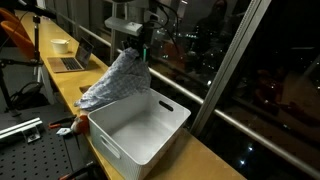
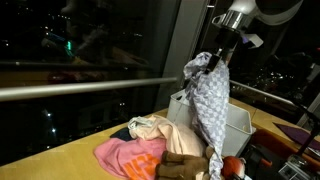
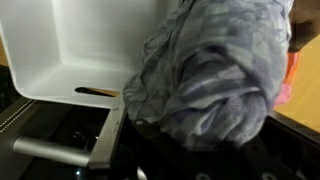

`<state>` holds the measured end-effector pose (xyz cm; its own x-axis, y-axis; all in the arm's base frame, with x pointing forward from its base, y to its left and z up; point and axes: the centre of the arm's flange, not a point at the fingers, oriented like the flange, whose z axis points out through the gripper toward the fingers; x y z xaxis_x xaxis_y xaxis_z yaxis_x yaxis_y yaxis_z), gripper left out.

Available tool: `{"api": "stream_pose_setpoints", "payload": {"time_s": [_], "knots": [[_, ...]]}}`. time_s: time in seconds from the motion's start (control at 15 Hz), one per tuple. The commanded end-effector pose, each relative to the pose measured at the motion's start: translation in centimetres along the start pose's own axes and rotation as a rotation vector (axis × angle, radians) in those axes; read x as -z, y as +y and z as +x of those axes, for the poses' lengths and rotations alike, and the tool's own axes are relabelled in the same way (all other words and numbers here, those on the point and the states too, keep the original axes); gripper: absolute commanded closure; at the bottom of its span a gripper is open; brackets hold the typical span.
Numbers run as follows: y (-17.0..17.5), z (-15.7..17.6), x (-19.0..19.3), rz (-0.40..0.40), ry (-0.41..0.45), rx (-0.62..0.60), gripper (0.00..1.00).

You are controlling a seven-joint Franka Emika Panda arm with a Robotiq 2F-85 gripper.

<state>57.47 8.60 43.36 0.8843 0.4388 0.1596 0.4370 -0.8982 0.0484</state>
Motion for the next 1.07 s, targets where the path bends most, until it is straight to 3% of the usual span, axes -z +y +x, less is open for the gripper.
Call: {"api": "stream_pose_setpoints", "payload": {"time_s": [0.0, 0.53, 0.73, 1.0], "knots": [[2.1, -0.1, 7.9, -0.035, 0.062, -0.018, 1.0], [10.7, -5.2, 25.2, -0.184, 0.177, -0.193, 1.0], [11.7, -5.2, 26.0, -0.199, 0.192, -0.215, 1.0], [12.4, -3.0, 20.9, -0.172, 0.16, -0.2, 1.0]]}}
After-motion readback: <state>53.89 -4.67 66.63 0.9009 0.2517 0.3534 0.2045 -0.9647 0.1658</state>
